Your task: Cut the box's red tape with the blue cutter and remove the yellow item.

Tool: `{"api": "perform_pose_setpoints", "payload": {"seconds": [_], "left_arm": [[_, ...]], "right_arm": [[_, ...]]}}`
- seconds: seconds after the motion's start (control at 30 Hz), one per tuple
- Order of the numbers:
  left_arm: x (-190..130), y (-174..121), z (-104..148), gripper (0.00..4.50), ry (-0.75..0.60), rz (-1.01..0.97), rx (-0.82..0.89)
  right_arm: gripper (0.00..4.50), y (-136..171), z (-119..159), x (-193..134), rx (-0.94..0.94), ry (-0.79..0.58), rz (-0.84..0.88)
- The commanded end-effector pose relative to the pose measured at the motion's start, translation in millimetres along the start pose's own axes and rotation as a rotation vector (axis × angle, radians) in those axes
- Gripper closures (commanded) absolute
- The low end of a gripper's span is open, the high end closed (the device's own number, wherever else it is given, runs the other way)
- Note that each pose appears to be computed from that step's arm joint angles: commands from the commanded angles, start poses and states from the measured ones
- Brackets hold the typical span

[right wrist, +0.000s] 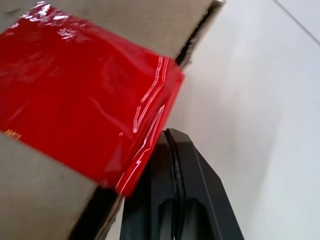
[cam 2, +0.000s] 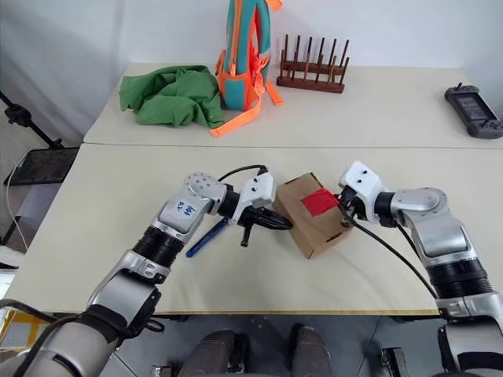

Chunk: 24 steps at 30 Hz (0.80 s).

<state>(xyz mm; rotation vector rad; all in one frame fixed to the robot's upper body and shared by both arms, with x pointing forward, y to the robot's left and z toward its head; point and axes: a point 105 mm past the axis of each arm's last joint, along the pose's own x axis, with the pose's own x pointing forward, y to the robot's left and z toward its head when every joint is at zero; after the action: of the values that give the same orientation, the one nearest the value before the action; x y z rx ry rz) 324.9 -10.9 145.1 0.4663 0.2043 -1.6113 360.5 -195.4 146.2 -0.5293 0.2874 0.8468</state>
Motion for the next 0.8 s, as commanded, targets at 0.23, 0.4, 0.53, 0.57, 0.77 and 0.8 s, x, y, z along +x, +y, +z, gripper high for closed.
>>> {"api": "perform_pose_setpoints", "payload": {"seconds": [0.23,0.4,0.53,0.57,0.77,0.8], "left_arm": [[-39.5,-10.0,35.2,4.48,-0.064,0.02,0.145],[-67.1,-17.6,42.9,4.48,-0.108,-0.017,0.201],[-117.3,5.4,26.0,4.31,-0.028,0.213,0.138],[-130.7,8.9,19.9,4.1,-0.029,0.269,0.094],[-220.1,-13.9,-35.8,2.47,-0.034,0.592,-0.069],[-232.9,-25.5,-46.8,2.15,-0.012,0.618,-0.101]], "right_arm": [[4.5,-2.2,13.2,-19.0,-0.008,-0.125,0.006],[4.5,-10.6,17.1,-41.9,-0.007,-0.173,-0.032],[3.62,-4.0,19.3,-81.6,-0.049,-0.221,0.005],[3.29,-3.7,22.8,-89.9,-0.059,-0.245,-0.008],[1.27,37.9,44.8,-116.2,0.018,-0.368,0.096],[0.93,46.6,47.7,-115.5,0.041,-0.38,0.109]]}}
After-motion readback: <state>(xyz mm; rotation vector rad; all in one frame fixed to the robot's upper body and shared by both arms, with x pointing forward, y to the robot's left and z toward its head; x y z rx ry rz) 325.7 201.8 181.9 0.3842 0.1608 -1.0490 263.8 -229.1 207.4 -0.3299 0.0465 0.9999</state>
